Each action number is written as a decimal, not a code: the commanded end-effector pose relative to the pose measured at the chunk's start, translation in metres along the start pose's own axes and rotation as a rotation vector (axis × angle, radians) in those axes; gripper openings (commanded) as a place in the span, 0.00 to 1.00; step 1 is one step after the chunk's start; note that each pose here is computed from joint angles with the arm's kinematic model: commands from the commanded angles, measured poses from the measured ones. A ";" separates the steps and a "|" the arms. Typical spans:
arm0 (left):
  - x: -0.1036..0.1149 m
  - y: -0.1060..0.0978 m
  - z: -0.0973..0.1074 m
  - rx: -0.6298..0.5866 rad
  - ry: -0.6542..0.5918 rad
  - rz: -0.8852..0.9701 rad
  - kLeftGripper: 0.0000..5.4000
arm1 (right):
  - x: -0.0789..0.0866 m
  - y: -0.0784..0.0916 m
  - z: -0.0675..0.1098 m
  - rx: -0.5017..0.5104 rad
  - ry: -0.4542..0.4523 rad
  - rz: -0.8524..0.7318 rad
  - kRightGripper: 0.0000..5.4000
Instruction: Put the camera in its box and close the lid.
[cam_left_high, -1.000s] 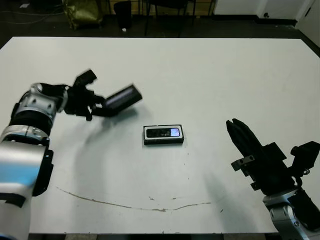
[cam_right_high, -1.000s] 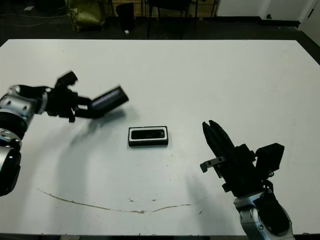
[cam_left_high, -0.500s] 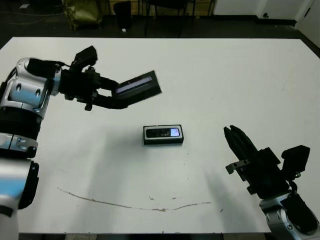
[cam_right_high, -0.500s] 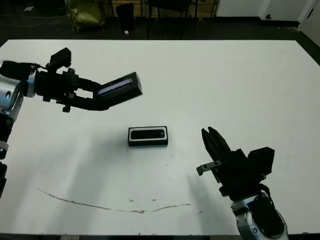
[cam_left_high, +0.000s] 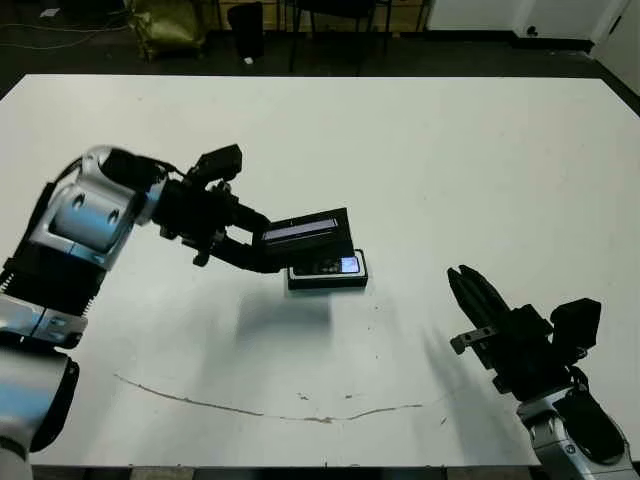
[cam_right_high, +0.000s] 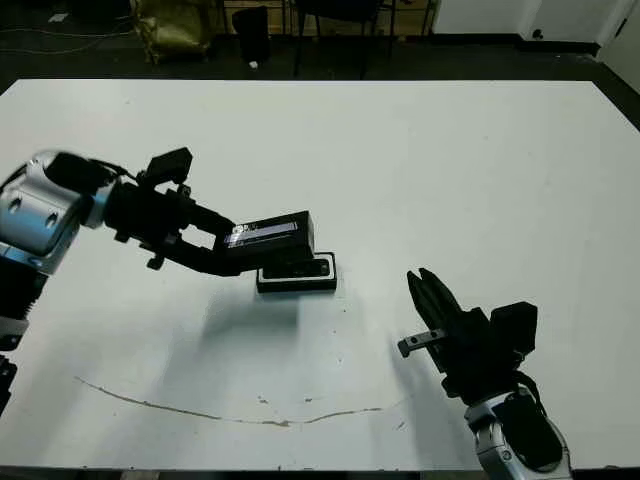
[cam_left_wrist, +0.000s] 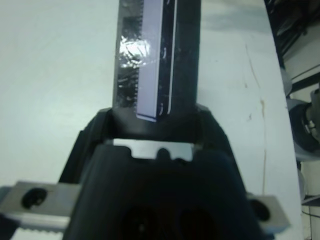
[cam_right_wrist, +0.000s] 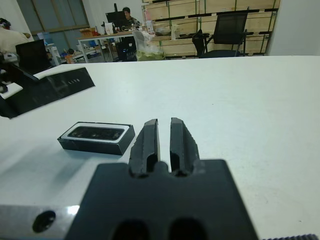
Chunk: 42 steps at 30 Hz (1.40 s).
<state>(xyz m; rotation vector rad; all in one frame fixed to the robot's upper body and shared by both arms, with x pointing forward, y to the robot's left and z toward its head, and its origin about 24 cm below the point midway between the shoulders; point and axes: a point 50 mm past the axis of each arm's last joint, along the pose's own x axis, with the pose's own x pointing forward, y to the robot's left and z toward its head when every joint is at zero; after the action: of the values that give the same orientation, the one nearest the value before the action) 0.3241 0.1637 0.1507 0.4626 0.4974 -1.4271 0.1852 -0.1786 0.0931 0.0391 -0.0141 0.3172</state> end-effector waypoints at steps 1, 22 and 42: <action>0.009 -0.002 -0.011 -0.015 -0.008 0.020 0.41 | -0.002 -0.003 -0.006 0.017 0.018 0.003 0.00; 0.023 0.005 -0.015 -0.020 -0.063 0.075 0.41 | -0.003 -0.003 -0.003 -0.018 0.032 -0.028 0.00; 0.035 0.003 -0.029 -0.064 -0.046 0.049 0.41 | -0.003 -0.004 -0.002 -0.047 0.041 -0.035 0.00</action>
<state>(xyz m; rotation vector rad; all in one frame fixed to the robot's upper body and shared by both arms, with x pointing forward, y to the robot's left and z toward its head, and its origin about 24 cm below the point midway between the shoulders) 0.3298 0.1494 0.1136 0.4000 0.4678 -1.3769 0.1851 -0.1806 0.0956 0.0033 -0.0207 0.2905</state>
